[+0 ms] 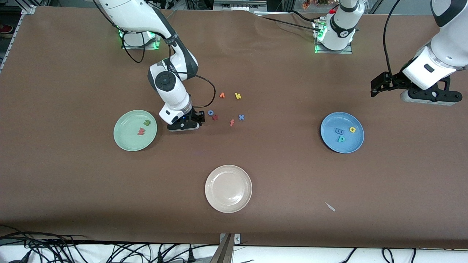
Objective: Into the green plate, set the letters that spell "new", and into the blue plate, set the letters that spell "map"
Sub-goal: 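Grasp the orange e with the right gripper and lift it, then release the orange e onto the green plate with the right gripper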
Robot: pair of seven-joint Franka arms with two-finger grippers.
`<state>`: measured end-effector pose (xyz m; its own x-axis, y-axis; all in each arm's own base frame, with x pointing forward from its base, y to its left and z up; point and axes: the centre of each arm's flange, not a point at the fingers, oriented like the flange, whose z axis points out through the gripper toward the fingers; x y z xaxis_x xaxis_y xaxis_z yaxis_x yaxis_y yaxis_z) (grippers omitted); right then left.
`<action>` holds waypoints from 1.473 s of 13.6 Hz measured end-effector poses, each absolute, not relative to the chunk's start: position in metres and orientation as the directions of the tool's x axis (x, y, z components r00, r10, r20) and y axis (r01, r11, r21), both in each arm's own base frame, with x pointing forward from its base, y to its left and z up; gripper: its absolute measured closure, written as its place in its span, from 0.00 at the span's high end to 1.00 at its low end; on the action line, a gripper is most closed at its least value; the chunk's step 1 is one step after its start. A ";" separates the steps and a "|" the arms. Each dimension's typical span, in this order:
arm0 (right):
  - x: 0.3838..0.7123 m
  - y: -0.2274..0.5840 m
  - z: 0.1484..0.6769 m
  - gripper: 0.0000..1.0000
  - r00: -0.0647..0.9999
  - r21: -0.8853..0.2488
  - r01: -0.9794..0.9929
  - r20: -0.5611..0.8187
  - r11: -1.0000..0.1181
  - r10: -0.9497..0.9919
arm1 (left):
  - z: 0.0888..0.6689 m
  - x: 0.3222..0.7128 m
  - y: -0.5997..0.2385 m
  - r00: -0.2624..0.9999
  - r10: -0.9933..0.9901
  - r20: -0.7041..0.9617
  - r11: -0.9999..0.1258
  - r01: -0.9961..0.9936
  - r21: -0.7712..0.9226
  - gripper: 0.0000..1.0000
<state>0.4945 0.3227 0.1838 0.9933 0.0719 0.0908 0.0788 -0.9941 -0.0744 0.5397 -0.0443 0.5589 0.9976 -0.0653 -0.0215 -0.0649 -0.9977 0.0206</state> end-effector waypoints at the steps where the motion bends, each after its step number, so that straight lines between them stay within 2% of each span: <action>1: 0.494 0.323 0.182 0.67 0.993 -0.076 0.079 0.095 -0.994 0.072 | 0.558 0.540 -0.044 0.998 -0.065 -0.023 -0.998 -0.065 0.021 1.00; 2: 0.494 0.322 0.177 0.67 0.992 -0.077 0.080 0.100 -0.994 0.072 | 0.558 0.541 -0.045 0.998 -0.066 -0.024 -0.998 -0.065 0.021 1.00; 4: 0.492 0.320 0.171 0.49 0.989 -0.080 0.098 0.119 -0.992 0.089 | 0.561 0.542 -0.048 0.997 -0.072 -0.016 -0.997 -0.072 0.021 1.00; 5: 0.492 0.320 0.171 0.49 0.987 -0.079 0.111 0.122 -0.991 0.101 | 0.563 0.542 -0.049 0.997 -0.074 -0.012 -0.997 -0.074 0.021 1.00; 6: 0.492 0.321 0.173 0.43 0.986 -0.082 0.122 0.128 -0.989 0.111 | 0.565 0.542 -0.050 0.997 -0.075 -0.009 -0.997 -0.075 0.021 1.00; 7: 0.492 0.322 0.174 0.31 0.984 -0.083 0.130 0.131 -0.988 0.119 | 0.565 0.542 -0.050 0.997 -0.076 -0.009 -0.997 -0.075 0.021 1.00; 11: 0.498 0.311 0.176 0.31 0.984 -0.062 0.141 0.117 -0.988 0.133 | 0.564 0.541 -0.050 0.997 -0.076 -0.019 -0.997 -0.075 0.021 1.00; 14: 0.518 0.279 0.205 0.31 0.979 -0.009 0.194 0.058 -0.981 0.193 | 0.563 0.539 -0.048 0.997 -0.073 -0.039 -0.997 -0.072 0.021 1.00; 17: 0.539 0.222 0.245 0.31 0.960 0.029 0.281 -0.013 -0.959 0.281 | 0.571 0.537 -0.045 0.996 -0.071 -0.054 -0.997 -0.069 0.021 1.00; 20: 0.557 0.130 0.266 0.31 0.934 0.051 0.353 -0.083 -0.934 0.348 | 0.579 0.538 -0.044 0.997 -0.070 -0.046 -0.997 -0.069 0.021 1.00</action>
